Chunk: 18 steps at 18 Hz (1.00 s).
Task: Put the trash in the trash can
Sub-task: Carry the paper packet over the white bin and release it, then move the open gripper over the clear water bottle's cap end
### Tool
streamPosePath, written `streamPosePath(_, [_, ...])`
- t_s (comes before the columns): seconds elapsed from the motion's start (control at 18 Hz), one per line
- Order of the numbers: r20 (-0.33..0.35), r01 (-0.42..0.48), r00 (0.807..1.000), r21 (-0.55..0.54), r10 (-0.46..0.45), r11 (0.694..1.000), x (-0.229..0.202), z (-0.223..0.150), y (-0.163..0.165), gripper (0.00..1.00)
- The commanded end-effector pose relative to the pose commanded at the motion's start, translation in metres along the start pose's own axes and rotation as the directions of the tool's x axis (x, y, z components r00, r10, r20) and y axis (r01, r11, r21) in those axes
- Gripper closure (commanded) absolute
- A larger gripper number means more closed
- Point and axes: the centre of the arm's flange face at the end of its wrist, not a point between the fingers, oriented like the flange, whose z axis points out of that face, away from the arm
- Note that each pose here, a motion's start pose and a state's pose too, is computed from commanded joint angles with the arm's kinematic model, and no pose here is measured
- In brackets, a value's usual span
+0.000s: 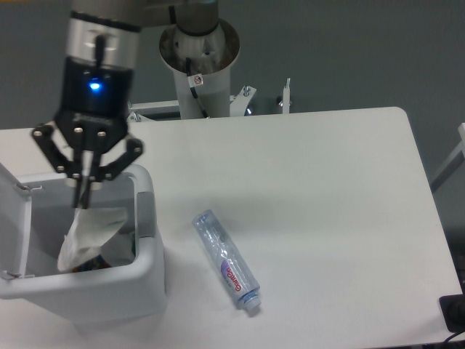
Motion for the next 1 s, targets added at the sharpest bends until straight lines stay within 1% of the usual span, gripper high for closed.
streamPosePath(0.06, [0.001, -0.004, 1.000, 0.001, 0.004, 1.000, 0.000, -0.002, 0.002, 0.19])
streamPosePath(0.11, [0.001, -0.003, 1.000, 0.007, 0.003, 1.000, 0.002, -0.005, -0.001, 0.11])
streamPosePath(0.17, [0.002, -0.003, 1.000, 0.016, 0.003, 1.000, 0.002, -0.009, -0.004, 0.07])
streamPosePath(0.22, [0.007, 0.007, 1.000, 0.025, -0.007, 1.000, -0.002, -0.013, -0.007, 0.06])
streamPosePath(0.33, [0.053, 0.068, 0.996, 0.051, -0.070, 0.996, -0.049, -0.023, -0.019, 0.04])
streamPosePath(0.39, [0.075, 0.092, 0.992, 0.063, -0.097, 0.994, -0.070, -0.028, -0.023, 0.02])
streamPosePath(0.44, [0.097, 0.118, 0.987, 0.073, -0.125, 0.990, -0.092, -0.033, -0.025, 0.02])
streamPosePath(0.5, [0.119, 0.161, 0.978, 0.078, -0.170, 0.984, -0.128, -0.033, -0.026, 0.01])
streamPosePath(0.56, [0.132, 0.192, 0.971, 0.079, -0.201, 0.978, -0.154, -0.031, -0.026, 0.01])
streamPosePath(0.67, [0.155, 0.246, 0.955, 0.053, -0.252, 0.968, -0.198, -0.008, -0.024, 0.00])
streamPosePath(0.78, [0.185, 0.296, 0.939, -0.009, -0.289, 0.955, -0.240, 0.029, -0.010, 0.00])
streamPosePath(0.83, [0.198, 0.325, 0.930, -0.052, -0.309, 0.944, -0.256, 0.051, 0.005, 0.00])
streamPosePath(0.89, [0.208, 0.334, 0.927, -0.080, -0.312, 0.939, -0.264, 0.065, 0.014, 0.00])
streamPosePath(1.0, [0.226, 0.335, 0.929, -0.171, -0.294, 0.927, -0.284, 0.101, 0.037, 0.00])
